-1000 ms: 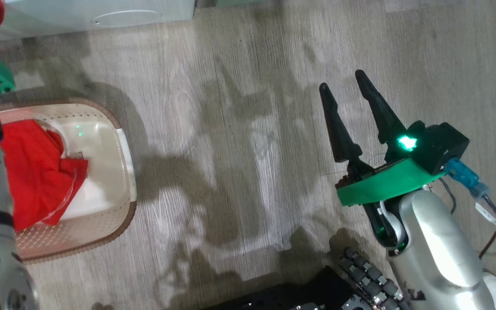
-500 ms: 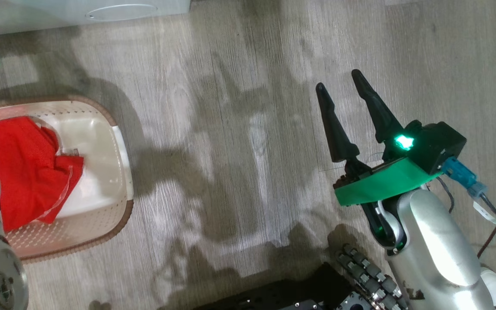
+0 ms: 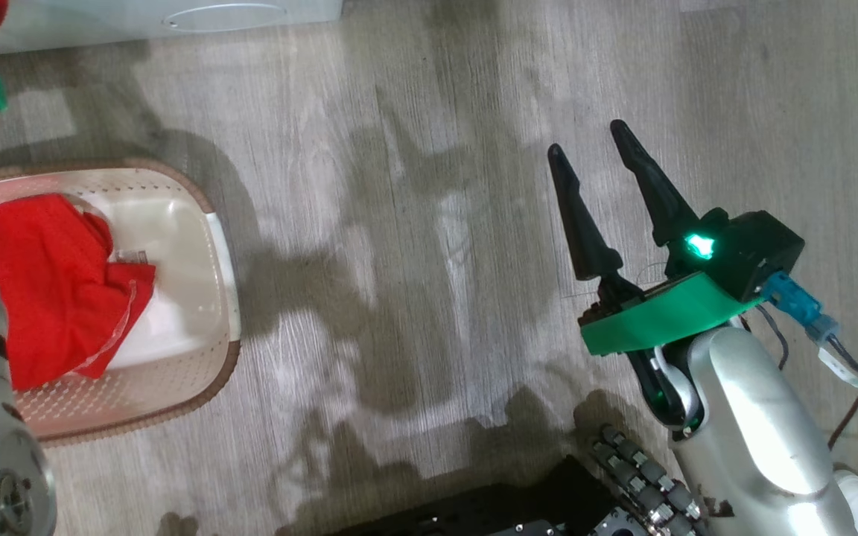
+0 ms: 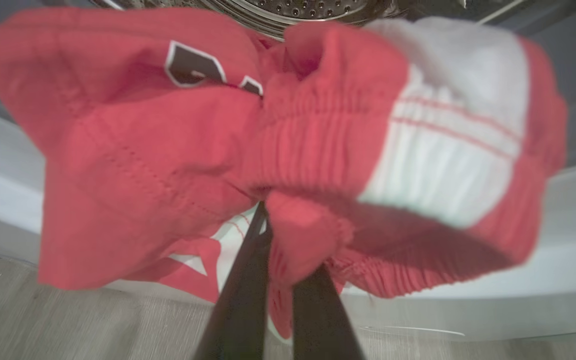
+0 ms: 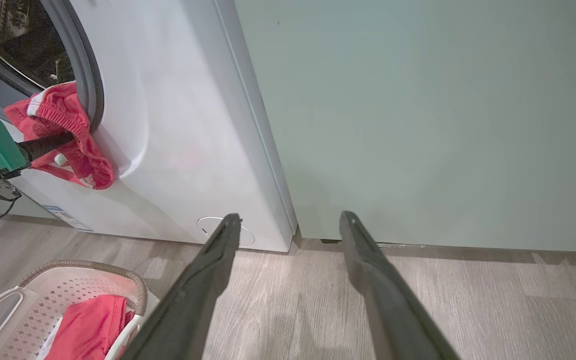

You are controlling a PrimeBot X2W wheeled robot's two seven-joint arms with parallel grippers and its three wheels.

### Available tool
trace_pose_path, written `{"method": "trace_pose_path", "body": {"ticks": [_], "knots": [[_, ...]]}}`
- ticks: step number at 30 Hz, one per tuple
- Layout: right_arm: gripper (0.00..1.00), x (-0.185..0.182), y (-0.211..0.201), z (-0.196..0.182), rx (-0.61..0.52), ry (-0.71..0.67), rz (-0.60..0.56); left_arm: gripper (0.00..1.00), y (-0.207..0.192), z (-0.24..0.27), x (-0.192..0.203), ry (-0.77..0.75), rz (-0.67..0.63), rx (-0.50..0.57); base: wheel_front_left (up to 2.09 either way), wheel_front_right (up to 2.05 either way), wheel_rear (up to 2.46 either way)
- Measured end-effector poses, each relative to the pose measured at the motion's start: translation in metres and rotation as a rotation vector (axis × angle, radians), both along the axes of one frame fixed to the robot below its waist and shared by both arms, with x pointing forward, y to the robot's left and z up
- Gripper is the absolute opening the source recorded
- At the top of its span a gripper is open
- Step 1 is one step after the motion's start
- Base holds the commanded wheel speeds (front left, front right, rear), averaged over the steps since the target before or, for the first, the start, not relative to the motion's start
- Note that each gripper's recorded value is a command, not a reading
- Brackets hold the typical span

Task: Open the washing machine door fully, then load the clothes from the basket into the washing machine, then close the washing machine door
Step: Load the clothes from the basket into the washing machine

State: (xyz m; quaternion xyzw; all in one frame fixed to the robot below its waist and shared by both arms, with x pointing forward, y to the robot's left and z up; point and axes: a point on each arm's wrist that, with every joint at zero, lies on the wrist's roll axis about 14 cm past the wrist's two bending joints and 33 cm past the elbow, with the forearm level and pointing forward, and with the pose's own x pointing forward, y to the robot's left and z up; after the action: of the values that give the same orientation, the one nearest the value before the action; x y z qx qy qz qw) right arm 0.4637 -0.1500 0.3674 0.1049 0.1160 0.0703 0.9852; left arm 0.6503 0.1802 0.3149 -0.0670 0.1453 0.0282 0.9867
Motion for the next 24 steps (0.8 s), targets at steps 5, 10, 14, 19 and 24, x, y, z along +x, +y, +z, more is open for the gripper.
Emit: {"method": "trace_pose_path", "body": {"ticks": [5,10,14,19,24], "knots": [[1.0,0.001,0.001,0.003,0.003,-0.008,0.003,0.0,0.001,0.014,0.001,-0.041,-0.007,-0.006,0.0,0.0,0.0],[1.0,0.003,0.001,0.013,0.009,-0.032,0.0,0.0,0.003,0.045,0.006,-0.139,-0.002,-0.032,0.0,0.0,0.0],[1.0,0.003,0.001,0.02,0.009,-0.046,-0.001,0.0,0.001,0.075,0.011,-0.222,-0.026,-0.026,0.0,0.0,0.0],[1.0,0.002,-0.002,0.021,0.02,-0.045,-0.011,0.0,-0.01,0.091,0.02,-0.272,-0.069,-0.02,0.0,0.0,0.0],[1.0,-0.001,-0.006,0.013,0.031,-0.02,-0.028,0.0,-0.027,0.109,0.055,-0.317,-0.136,-0.002,0.0,0.0,0.0]]}}
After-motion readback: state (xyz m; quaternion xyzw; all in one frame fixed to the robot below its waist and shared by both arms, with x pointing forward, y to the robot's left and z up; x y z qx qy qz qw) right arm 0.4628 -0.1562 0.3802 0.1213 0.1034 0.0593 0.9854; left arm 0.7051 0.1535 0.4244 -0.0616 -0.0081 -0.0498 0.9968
